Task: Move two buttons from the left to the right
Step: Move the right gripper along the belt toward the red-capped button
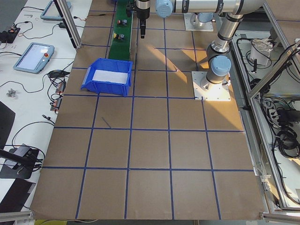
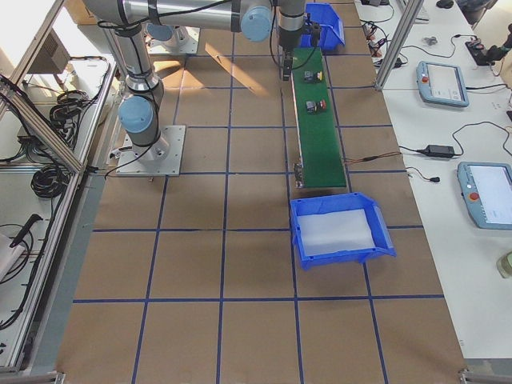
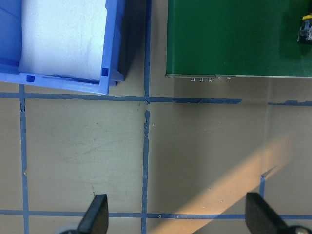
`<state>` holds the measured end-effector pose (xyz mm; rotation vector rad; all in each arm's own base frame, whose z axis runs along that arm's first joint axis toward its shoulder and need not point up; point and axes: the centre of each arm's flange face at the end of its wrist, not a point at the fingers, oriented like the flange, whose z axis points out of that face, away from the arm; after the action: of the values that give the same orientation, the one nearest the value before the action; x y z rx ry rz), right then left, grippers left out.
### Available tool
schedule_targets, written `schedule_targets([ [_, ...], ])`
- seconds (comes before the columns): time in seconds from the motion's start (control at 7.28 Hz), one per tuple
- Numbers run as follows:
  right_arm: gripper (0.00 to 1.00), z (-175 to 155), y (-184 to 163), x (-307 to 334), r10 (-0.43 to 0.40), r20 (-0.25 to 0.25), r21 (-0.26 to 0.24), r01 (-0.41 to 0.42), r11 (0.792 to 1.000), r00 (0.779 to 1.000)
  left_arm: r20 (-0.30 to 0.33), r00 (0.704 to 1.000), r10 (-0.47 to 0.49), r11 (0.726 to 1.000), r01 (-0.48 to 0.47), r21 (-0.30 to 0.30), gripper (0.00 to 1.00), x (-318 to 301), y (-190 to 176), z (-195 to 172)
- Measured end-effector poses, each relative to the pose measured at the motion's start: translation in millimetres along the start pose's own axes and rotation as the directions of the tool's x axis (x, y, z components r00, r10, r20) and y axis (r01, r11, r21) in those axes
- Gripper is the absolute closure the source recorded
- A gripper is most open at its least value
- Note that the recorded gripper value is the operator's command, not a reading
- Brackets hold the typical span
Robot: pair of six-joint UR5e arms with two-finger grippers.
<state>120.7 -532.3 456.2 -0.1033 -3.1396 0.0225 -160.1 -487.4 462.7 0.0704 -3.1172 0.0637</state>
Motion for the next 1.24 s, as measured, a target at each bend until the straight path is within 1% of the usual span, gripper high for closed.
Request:
schedule_targets([
  [0.41, 0.00, 2, -5, 2, 0.003, -0.001, -0.004, -0.003, 1.000, 1.000, 0.000, 1.000, 0.001, 1.000, -0.001, 0.002, 0.00, 0, 0, -1],
  [0.55, 0.00, 4, -11, 5, 0.008, -0.001, -0.006, -0.008, 1.000, 1.000, 0.000, 1.000, 0.001, 1.000, -0.001, 0.003, 0.00, 0, 0, -2],
  [0.82, 0.01, -7, -34, 28, 0.042, -0.001, 0.005, -0.042, 0.999, 0.999, 0.000, 1.000, 0.001, 1.000, -0.001, 0.004, 0.00, 0, 0, -2],
  [0.96, 0.01, -3, -47, 37, 0.044, -0.003, -0.013, -0.044, 0.999, 0.999, 0.000, 1.000, 0.002, 1.000, -0.002, 0.002, 0.00, 0, 0, -1],
  [1.1, 0.01, 10, -62, 45, 0.049, -0.005, -0.036, -0.049, 0.998, 0.999, 0.000, 1.000, 0.002, 1.000, -0.002, 0.001, 0.00, 0, 0, 0],
  [1.24, 0.01, 19, -78, 57, 0.064, -0.006, -0.048, -0.064, 0.997, 0.998, 0.001, 1.000, 0.002, 1.000, -0.002, 0.000, 0.00, 0, 0, 0],
])
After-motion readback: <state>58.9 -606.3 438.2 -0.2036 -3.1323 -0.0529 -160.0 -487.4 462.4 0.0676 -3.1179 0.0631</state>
